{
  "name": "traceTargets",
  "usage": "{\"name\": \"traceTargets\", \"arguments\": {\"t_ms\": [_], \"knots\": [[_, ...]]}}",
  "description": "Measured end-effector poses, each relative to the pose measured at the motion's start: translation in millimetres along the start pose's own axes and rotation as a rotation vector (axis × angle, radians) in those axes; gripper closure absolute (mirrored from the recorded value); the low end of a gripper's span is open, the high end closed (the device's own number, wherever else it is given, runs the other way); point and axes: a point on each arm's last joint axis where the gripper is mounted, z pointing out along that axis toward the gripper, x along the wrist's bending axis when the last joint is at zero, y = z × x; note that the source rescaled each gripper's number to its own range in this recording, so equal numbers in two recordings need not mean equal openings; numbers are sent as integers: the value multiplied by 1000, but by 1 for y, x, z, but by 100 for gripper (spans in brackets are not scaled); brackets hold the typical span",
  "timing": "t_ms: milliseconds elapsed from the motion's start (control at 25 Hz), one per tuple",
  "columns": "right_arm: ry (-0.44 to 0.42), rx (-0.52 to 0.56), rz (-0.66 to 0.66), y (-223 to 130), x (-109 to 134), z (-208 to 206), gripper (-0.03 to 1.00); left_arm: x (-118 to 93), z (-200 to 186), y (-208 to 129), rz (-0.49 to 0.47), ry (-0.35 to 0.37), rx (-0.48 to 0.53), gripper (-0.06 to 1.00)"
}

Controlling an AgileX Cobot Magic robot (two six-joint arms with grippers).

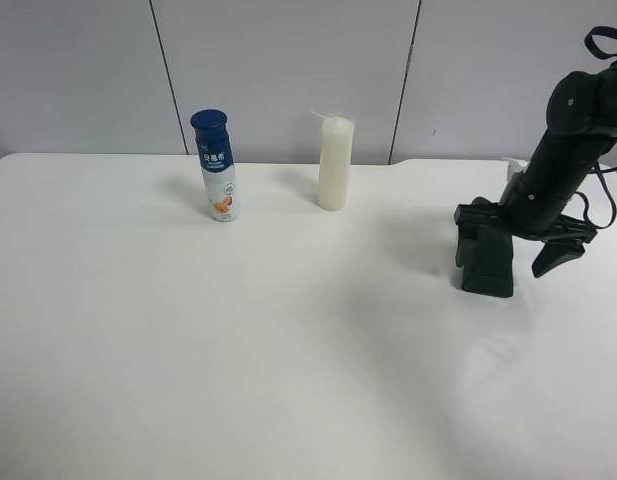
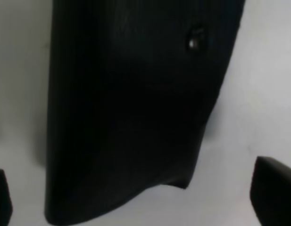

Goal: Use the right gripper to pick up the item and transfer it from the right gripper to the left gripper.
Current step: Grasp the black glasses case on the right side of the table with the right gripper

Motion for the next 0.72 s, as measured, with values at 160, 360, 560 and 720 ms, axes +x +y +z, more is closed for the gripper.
{"name": "traceTargets", "arguments": {"t_ms": [160,360,560,720], "knots": [[-4,4,1,3,0,13,-3,0,0,0,0,0,0,-6],[-2,-14,3,6,0,21,-3,0,0,0,0,0,0,-6],[3,-38,4,9,0,23,-3,0,0,0,0,0,0,-6],[-4,-10,4,9,-1,31,-3,0,0,0,0,0,0,-6]]}}
